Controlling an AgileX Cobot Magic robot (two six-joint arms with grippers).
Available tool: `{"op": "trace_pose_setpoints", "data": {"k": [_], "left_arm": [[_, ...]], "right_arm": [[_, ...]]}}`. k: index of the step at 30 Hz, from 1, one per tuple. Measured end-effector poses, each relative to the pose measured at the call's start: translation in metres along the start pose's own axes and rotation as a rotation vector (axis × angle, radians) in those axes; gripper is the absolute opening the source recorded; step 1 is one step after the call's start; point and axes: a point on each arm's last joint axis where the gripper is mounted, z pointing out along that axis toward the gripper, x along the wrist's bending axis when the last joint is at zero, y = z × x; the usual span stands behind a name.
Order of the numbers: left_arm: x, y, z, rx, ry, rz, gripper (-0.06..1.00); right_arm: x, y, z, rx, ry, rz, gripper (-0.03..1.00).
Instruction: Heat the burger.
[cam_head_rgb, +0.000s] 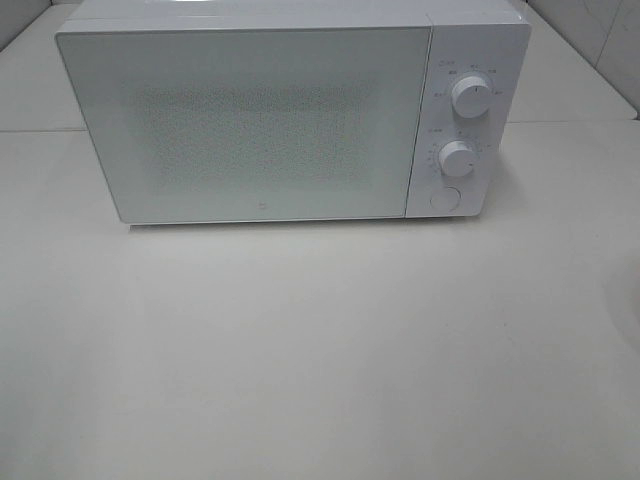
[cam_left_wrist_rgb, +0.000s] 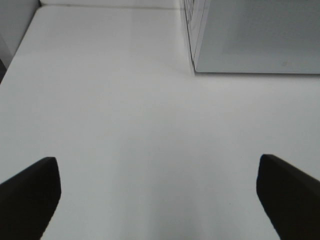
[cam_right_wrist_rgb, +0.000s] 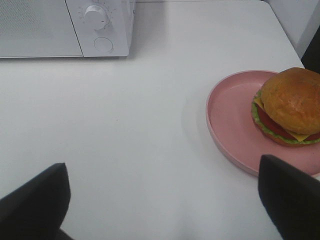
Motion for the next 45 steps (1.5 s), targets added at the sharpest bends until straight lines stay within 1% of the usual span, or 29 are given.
{"op": "trace_pose_setpoints", "data": {"k": [1,2,3,5,7,9,11,14,45], "left_arm": [[0.0,-0.002,-0.004,-0.027,0.0,0.001,0.99],[-0.001,-0.005,-0.012,-0.077,-0.001,0.003,0.99],[-0.001,-0.005,-0.012,-0.077,-0.001,0.003,0.99],[-0.001,-0.012,-0.022,-0.142,-0.002,0.006,0.99],[-0.001,-0.015,-0.025,-0.155,-0.002,0.01,0.99],[-0.001,-0.016,-0.025,-0.15,-0.002,0.01,0.99],[-0.001,-0.023,-0.019,-0.098,-0.001,0.014,0.99],[-0.001,-0.025,-0.017,-0.077,-0.001,0.014,0.99],[-0.001,-0.025,-0.017,-0.077,-0.002,0.013,0.99]], "right_arm": [[0.0,0.0,0.0,0.0,0.0,0.0,0.99],[0.0,0.0,0.0,0.0,0.0,0.0,0.99],[0.0,0.0,0.0,0.0,0.0,0.0,0.99],[0.0,0.0,0.0,0.0,0.0,0.0,0.99],[0.0,0.0,0.0,0.0,0.0,0.0,0.99],[0.0,0.0,0.0,0.0,0.0,0.0,0.99],[0.0,0.0,0.0,0.0,0.0,0.0,0.99],[0.0,0.0,0.0,0.0,0.0,0.0,0.99],[0.0,0.0,0.0,0.0,0.0,0.0,0.99]]}}
